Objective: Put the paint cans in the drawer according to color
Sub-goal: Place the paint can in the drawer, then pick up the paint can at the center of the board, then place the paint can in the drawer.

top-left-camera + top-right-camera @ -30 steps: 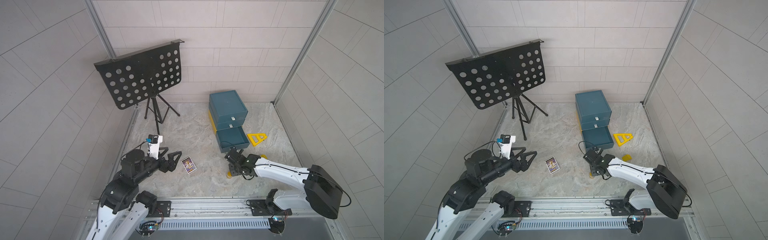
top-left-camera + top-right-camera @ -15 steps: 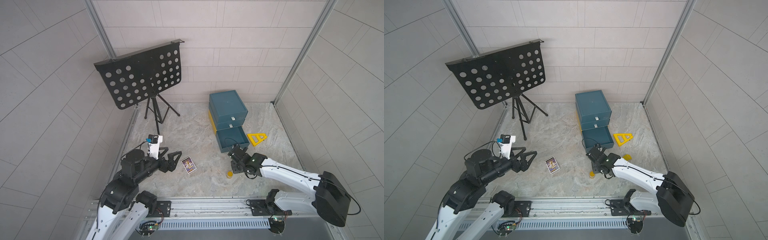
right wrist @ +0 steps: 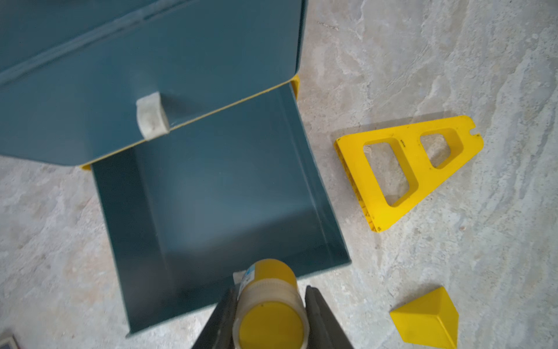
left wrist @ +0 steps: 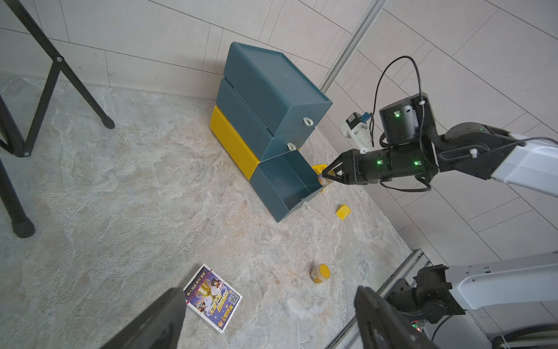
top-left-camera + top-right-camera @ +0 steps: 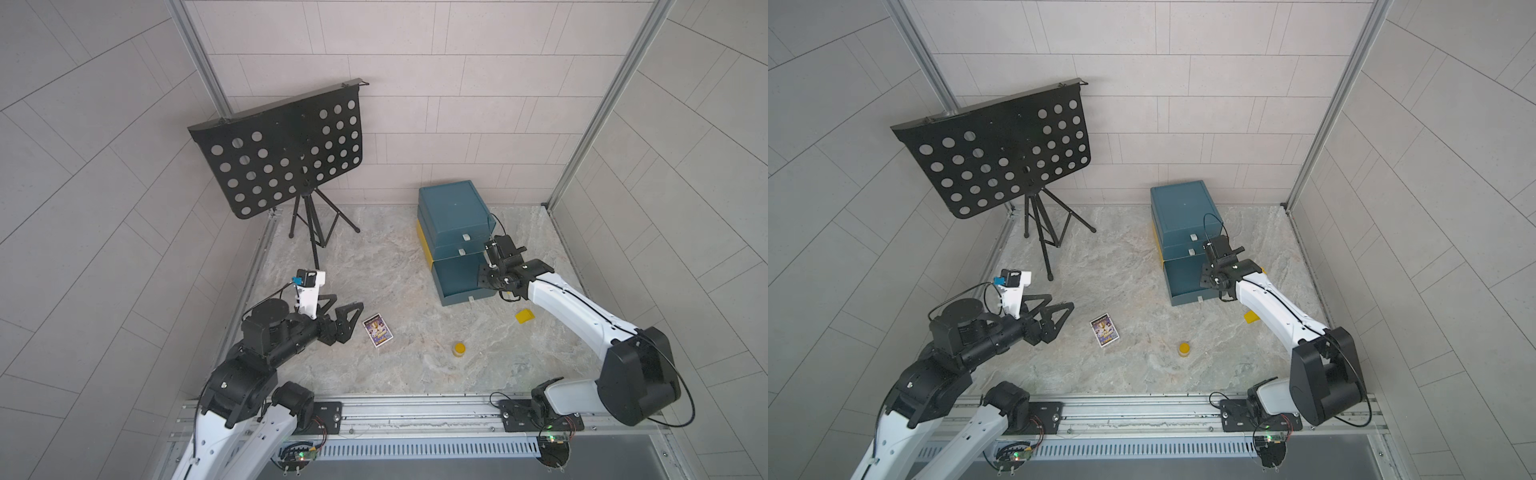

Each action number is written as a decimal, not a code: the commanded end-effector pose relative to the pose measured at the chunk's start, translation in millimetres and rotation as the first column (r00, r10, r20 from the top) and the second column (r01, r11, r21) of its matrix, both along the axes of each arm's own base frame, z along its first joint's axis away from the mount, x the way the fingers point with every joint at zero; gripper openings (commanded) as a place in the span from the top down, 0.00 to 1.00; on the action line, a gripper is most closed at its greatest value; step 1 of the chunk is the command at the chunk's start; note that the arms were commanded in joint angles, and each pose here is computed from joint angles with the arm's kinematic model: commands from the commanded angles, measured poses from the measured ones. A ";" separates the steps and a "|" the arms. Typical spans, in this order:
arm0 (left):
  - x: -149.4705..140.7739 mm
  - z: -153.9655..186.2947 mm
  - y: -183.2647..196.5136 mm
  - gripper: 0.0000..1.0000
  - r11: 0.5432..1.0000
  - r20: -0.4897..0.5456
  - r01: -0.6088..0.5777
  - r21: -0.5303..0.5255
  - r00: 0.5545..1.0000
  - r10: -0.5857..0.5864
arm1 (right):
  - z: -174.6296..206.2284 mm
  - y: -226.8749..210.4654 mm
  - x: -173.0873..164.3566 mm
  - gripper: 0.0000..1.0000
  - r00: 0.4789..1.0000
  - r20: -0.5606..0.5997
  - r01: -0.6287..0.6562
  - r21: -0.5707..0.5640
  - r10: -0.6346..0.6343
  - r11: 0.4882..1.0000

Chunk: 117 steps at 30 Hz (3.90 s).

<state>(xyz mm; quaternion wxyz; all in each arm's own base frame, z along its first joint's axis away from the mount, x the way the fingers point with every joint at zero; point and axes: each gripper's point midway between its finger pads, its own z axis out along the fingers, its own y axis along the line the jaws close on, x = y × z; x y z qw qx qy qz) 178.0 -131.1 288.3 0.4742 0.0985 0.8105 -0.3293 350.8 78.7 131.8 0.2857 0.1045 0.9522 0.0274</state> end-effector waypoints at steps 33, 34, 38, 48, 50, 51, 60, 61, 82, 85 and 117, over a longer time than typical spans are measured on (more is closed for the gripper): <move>1.5 3.1 -0.4 0.05 1.000 0.017 0.001 -0.009 1.000 0.000 | -61.4 -1.9 46.6 0.46 0.997 -0.030 0.070 0.040 -0.068 0.997; 1.4 3.3 -0.5 0.05 1.000 0.018 0.002 -0.009 1.000 -0.002 | -56.5 -1.2 47.1 0.46 0.998 -0.020 0.067 0.043 -0.066 0.997; 1.4 3.3 -0.2 0.05 1.000 0.019 0.000 -0.008 1.000 0.000 | -25.9 -0.1 42.6 0.48 0.998 0.039 0.049 0.039 -0.050 0.998; 1.2 3.5 0.6 0.05 1.000 0.021 -0.004 -0.008 1.000 0.004 | 2.6 45.1 -48.5 0.51 0.980 0.034 -0.191 -0.091 0.195 0.977; 1.5 3.1 0.3 0.05 1.000 0.019 -0.003 -0.009 1.000 0.003 | -5.0 53.4 -77.2 0.49 0.970 0.010 -0.242 -0.089 0.244 0.966; 1.7 3.0 0.0 0.05 1.000 0.018 -0.001 -0.009 1.000 0.002 | -8.3 57.6 -92.1 0.48 0.962 -0.001 -0.271 -0.085 0.272 0.959; 2.5 3.3 2.1 0.05 1.000 0.021 -0.014 -0.011 1.000 0.014 | -61.5 81.6 -168.3 0.42 0.892 -0.141 -0.439 -0.041 0.430 0.898; 2.9 2.7 2.3 0.05 1.000 0.019 -0.016 -0.009 1.000 0.016 | -63.3 87.5 -171.5 0.42 0.883 -0.142 -0.456 -0.032 0.448 0.889; 3.5 1.9 1.8 0.05 1.000 0.014 -0.014 -0.006 1.000 0.014 | -92.6 105.2 -172.6 0.50 0.850 -0.219 -0.508 -0.105 0.479 0.855; 3.2 2.2 2.0 0.05 1.000 0.016 -0.015 -0.007 1.000 0.015 | -98.6 103.5 -172.6 0.52 0.850 -0.246 -0.503 -0.119 0.466 0.856; 2.0 3.2 1.4 0.05 1.000 0.020 -0.009 -0.010 1.000 0.009 | -5.7 70.1 -7.7 0.77 0.987 0.055 -0.149 -0.047 0.151 0.988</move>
